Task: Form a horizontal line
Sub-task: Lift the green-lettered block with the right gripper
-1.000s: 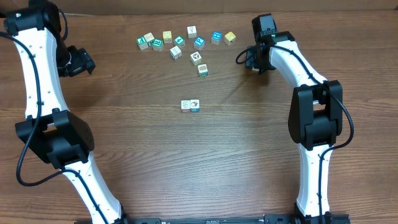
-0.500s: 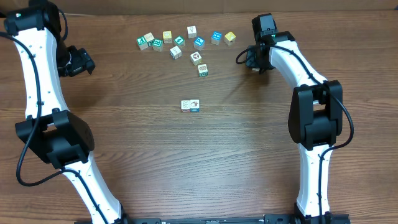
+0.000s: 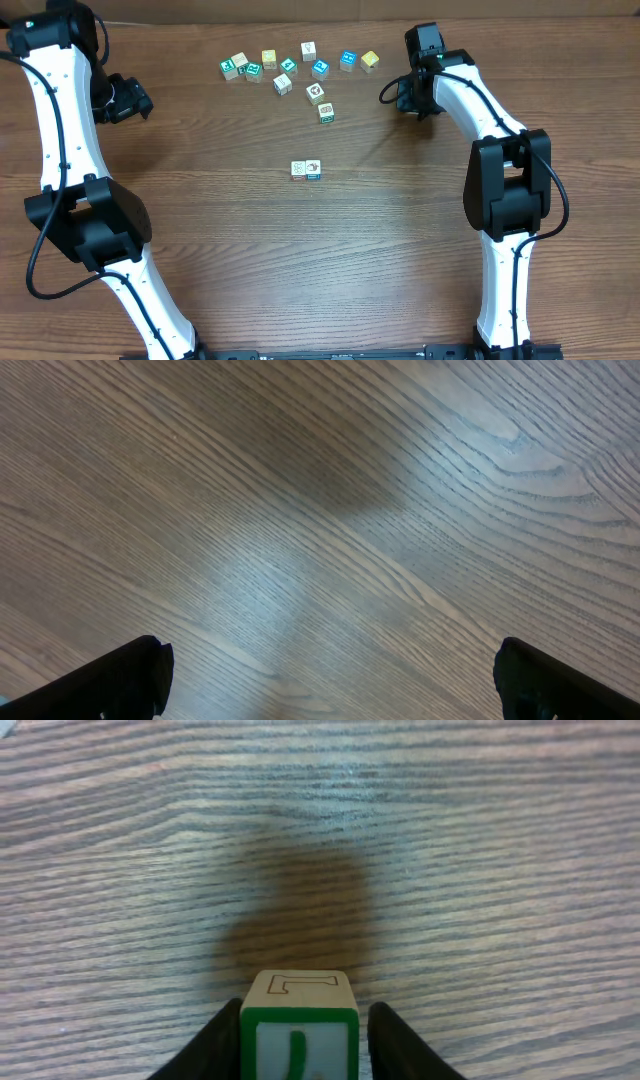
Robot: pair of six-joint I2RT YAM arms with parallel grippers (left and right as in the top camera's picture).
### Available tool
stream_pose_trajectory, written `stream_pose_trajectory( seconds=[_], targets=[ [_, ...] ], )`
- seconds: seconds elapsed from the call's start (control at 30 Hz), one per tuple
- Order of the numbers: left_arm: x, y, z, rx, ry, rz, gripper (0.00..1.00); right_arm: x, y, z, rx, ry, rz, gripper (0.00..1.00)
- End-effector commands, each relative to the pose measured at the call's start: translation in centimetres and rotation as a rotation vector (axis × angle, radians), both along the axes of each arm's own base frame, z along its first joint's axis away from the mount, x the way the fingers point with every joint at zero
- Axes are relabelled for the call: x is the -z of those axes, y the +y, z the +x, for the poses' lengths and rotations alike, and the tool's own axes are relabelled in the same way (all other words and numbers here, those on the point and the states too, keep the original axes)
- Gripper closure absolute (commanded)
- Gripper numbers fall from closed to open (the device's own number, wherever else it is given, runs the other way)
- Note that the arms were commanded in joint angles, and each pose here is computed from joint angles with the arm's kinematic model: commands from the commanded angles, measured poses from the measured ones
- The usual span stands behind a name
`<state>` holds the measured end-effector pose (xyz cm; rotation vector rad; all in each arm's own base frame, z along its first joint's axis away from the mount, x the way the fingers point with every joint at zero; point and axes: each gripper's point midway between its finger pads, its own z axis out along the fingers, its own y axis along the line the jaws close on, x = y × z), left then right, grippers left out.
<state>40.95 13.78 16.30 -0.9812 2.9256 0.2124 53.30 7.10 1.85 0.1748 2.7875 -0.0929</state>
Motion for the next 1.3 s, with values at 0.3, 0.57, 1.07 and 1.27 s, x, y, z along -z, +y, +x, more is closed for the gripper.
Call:
stream_pose_trajectory(
  seconds=[0.3, 0.57, 1.07, 1.27],
  targets=[
    [-0.05, 0.01, -0.07, -0.011, 0.000, 0.009, 0.00, -1.01, -0.05, 1.25, 0.011, -0.046, 0.003, 0.61],
    [-0.05, 0.01, -0.07, -0.011, 0.000, 0.009, 0.00, -1.06, -0.04, 1.34, 0.011, -0.050, 0.004, 0.61],
    [-0.05, 0.01, -0.07, -0.011, 0.000, 0.009, 0.00, -1.27, 0.01, 1.59, 0.011, -0.060, 0.006, 0.62],
    [-0.05, 0.01, -0.06, -0.011, 0.000, 0.009, 0.00, -1.31, 0.02, 1.69, 0.011, -0.064, 0.006, 0.62]
  ],
)
